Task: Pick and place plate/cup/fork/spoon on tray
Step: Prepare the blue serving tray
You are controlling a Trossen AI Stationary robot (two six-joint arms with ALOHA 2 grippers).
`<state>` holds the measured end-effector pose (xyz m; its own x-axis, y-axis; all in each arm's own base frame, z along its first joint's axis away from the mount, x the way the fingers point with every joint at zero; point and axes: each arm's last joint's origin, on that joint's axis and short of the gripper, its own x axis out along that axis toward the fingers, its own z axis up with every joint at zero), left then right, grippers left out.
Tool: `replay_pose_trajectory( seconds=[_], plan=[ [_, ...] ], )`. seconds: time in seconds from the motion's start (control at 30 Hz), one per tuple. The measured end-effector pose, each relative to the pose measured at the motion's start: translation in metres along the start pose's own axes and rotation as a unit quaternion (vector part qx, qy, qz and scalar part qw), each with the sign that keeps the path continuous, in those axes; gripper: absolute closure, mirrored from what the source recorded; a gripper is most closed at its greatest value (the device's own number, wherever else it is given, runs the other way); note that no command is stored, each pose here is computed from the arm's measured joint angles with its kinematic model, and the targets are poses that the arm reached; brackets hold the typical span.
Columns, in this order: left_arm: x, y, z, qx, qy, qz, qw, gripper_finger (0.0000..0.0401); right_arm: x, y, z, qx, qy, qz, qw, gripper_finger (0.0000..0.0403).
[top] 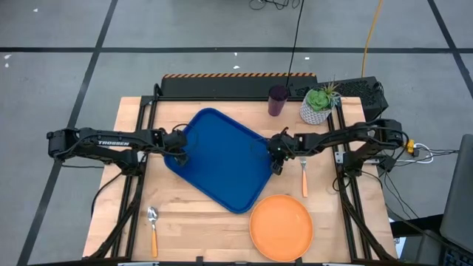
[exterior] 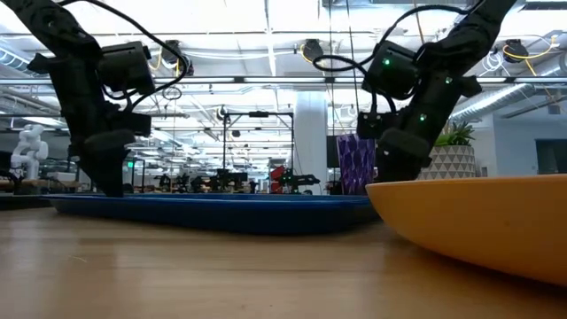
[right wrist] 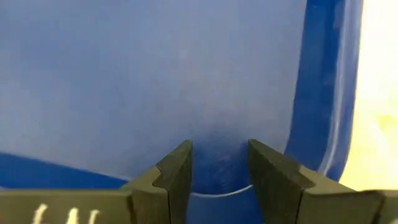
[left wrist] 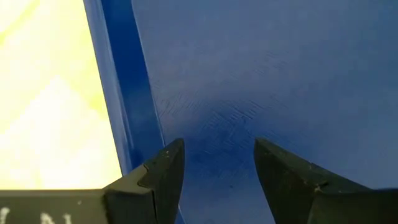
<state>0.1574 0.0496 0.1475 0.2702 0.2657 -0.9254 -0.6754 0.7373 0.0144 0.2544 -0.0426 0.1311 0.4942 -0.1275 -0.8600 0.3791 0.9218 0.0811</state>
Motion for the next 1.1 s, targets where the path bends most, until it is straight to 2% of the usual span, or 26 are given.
replay_pose_trajectory(
  seconds=[0.23, 0.33, 0.5, 0.73, 1.1],
  plan=[
    [0.000, 0.001, -0.002, 0.003, 0.012, 0.005, 1.000, 0.0206, -0.014, 0.006, 0.008, -0.009, -0.045, 0.016, 0.999, 0.0259],
    [0.000, 0.003, -0.007, -0.026, 0.035, 0.016, 0.999, 0.0206, -0.021, 0.006, 0.011, -0.016, -0.067, 0.017, 0.997, 0.0259],
    [-0.001, 0.004, -0.015, -0.100, 0.084, 0.011, 0.991, 0.0206, -0.021, 0.000, 0.011, -0.027, -0.061, -0.005, 0.998, 0.0259],
    [-0.005, -0.005, -0.026, -0.119, 0.128, 0.002, 0.985, 0.0206, -0.021, -0.003, 0.012, -0.035, -0.062, -0.009, 0.997, 0.0259],
    [-0.013, -0.032, -0.043, -0.121, 0.201, -0.089, 0.968, 0.0206, -0.021, -0.003, 0.012, -0.058, -0.062, -0.013, 0.996, 0.0259]
  ],
)
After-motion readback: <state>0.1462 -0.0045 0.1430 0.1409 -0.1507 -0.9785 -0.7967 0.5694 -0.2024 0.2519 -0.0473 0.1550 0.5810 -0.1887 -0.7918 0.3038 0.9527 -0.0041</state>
